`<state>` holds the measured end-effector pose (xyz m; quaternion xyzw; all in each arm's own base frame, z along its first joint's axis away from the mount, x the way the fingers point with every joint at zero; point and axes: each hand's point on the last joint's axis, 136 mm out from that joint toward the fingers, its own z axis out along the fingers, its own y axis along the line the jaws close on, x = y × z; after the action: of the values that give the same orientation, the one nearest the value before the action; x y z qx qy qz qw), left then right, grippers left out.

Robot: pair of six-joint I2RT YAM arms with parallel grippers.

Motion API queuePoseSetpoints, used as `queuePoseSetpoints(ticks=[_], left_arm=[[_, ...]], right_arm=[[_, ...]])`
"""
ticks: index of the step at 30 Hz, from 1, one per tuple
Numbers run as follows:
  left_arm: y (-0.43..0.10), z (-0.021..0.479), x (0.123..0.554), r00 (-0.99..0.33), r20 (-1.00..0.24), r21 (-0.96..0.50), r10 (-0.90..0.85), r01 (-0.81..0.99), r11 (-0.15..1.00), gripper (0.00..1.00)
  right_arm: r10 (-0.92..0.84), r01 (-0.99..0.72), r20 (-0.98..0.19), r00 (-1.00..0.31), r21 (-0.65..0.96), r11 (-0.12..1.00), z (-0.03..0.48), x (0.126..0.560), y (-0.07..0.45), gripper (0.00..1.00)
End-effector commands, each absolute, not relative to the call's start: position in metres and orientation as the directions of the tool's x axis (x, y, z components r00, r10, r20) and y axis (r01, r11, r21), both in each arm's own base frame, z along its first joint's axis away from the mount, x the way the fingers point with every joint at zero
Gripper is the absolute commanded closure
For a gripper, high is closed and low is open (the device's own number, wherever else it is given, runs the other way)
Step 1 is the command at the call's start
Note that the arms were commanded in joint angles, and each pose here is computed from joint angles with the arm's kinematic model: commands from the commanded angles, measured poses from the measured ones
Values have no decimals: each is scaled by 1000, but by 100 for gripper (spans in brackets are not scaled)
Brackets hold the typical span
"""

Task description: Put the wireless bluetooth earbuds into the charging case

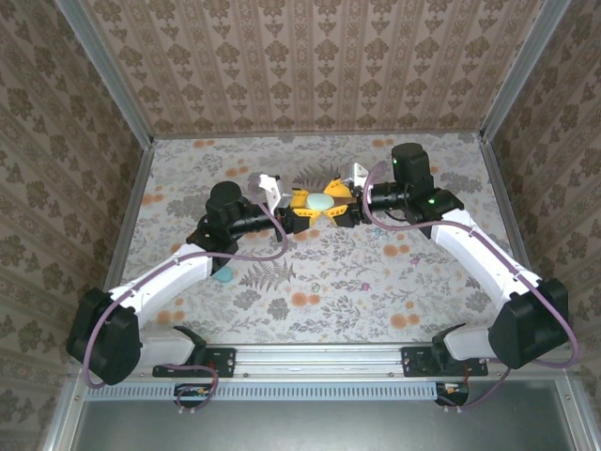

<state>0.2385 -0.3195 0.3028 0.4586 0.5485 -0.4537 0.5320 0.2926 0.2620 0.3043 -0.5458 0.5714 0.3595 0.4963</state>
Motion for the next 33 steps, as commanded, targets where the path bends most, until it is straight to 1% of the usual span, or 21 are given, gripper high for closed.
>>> queuePoseSetpoints(ticks=[1,10,14,19,25,26,28,29,31,33], left_arm=[[-319,328,229,60,-998,57,-16,988,142,65],[-319,328,228,61,-998,58,-18,989,138,65],[-319,330,227,65,-998,62,-22,989,132,65],[-319,330,227,66,-998,63,-23,989,133,65],[-320,331,227,69,-997,65,-24,989,134,65],[-320,330,227,68,-997,64,-23,989,134,65],[-320,331,227,69,-997,65,-23,989,135,65],[-320,331,227,70,-997,66,-25,988,137,65],[-319,330,228,70,-997,65,-24,987,144,64],[-319,330,229,71,-997,67,-22,987,148,62]], right_arm=[[-276,-977,-955,113,-157,144,310,295,261,47],[-270,-978,-957,106,-149,146,311,295,261,49],[-263,-978,-960,95,-139,153,311,297,262,46],[-261,-978,-960,96,-140,154,312,298,262,48],[-257,-979,-962,90,-132,154,313,299,263,47],[-257,-979,-962,88,-131,155,312,299,263,47],[-255,-981,-963,83,-125,150,312,299,263,52],[-256,-981,-963,80,-122,150,312,299,263,52],[-255,-981,-964,76,-118,152,313,300,264,58],[-248,-981,-966,76,-117,155,316,300,264,61]])
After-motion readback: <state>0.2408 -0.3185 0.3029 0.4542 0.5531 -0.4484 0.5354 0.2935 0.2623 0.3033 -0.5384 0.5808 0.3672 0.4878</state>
